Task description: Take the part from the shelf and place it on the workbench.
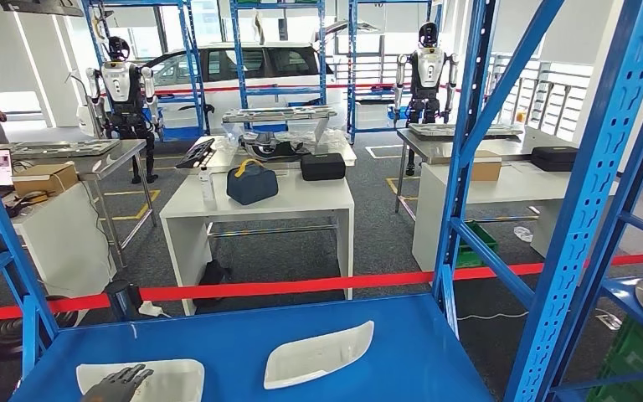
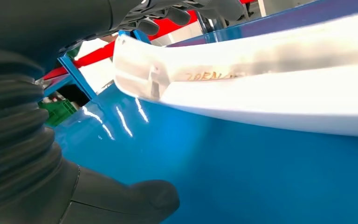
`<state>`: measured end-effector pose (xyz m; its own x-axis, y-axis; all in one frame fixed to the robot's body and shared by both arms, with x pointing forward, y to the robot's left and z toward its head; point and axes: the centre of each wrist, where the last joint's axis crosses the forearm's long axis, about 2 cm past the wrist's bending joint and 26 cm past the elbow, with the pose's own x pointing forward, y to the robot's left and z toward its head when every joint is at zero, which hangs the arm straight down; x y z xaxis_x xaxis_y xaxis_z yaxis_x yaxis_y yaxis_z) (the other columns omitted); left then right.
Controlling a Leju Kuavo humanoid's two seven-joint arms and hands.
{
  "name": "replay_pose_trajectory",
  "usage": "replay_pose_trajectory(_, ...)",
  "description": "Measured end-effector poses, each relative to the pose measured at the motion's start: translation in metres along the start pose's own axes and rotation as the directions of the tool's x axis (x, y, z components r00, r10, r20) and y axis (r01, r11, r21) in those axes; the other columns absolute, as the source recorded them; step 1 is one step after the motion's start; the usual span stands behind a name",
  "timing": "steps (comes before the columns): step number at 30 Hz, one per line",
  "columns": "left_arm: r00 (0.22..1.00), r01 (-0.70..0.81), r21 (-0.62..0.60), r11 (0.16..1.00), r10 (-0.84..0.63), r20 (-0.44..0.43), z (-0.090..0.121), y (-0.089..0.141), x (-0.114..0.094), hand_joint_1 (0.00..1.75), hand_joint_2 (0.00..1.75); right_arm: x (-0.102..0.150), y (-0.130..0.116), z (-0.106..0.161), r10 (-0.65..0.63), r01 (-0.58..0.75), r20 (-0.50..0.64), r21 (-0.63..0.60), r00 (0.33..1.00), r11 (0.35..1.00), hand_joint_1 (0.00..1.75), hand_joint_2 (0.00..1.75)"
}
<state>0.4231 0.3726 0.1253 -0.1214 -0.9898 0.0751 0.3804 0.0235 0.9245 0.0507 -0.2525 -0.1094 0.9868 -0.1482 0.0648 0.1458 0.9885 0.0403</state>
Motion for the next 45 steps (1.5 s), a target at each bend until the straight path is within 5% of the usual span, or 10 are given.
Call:
replay_pose_trajectory(22,0.999,-0.018,0.063,0.998,0.016,0.037,-0.007,-0.002,0.028,0.0,1.75,0.0,0.0,0.0,0.004,-0.004,0.004,-0.001,1.0,1.0,0.0,0.0)
replay_pose_trajectory(26,0.997,-0.035,0.073,0.997,0.03,0.074,-0.008,-0.005,0.037,1.73,1.75,0.001,0.0,0.0,0.006,-0.006,0.0,-0.001,1.0,1.0,0.0,0.0)
replay_pose_trajectory(45,0.99,-0.041,0.071,0.997,0.031,0.134,-0.011,-0.009,0.054,1.75,1.75,0.0,0.0,0.0,0.006,-0.006,0.001,0.0,1.0,1.0,0.0,0.0)
